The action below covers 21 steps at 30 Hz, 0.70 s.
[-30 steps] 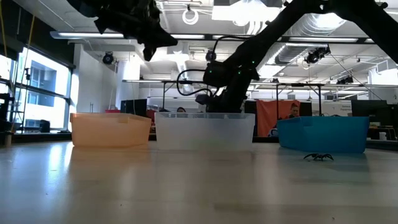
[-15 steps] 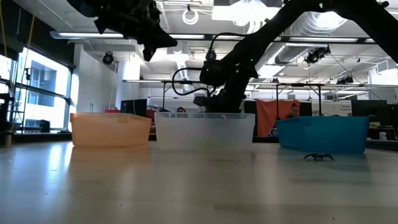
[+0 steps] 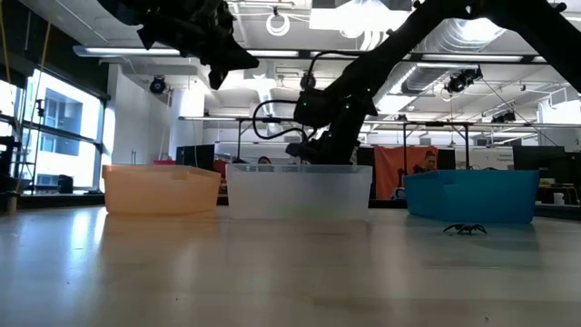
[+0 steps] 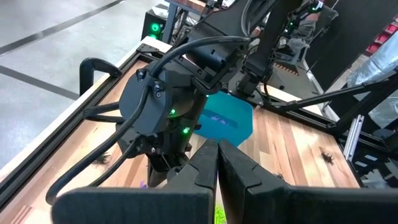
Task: Sort Halloween decoration
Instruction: Put the purple spider toy into the blue bin
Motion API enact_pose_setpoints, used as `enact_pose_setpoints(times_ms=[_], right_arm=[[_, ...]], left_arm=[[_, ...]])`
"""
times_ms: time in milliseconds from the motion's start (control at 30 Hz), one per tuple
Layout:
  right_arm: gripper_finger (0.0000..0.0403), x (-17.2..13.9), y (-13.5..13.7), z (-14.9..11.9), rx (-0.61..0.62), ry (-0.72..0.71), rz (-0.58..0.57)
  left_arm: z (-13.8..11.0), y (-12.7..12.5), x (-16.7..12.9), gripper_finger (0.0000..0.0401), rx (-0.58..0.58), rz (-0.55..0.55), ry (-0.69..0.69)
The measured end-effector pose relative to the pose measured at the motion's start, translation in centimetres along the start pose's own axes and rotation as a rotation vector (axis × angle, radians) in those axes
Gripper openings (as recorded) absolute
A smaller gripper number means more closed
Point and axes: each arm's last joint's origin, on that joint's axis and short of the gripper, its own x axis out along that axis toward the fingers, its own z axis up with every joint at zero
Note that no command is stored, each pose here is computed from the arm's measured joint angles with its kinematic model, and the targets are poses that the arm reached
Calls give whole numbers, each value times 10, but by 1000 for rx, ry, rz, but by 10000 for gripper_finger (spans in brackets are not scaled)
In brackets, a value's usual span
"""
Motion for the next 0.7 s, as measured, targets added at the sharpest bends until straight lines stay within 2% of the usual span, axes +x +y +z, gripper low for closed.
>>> enact_pose_setpoints(times_ms=[200,300,467,567,700], right_arm=[[1,-26,2,6,-46,-51,46],[1,-58,5,9,-120,-116,65],[0,-127,8,8,-336,-255,132],[0,-169,9,-4,-426,-353,141],[0,-209,-1,-34,-451,-454,158]], left_arm=[[-2,0,0,0,-11,-1,16],[-4,3,-4,0,-21,9,37],[-3,7,-15,0,-12,-8,41],[0,10,-20,0,1,-3,16],[3,14,-24,0,30,14,-17]])
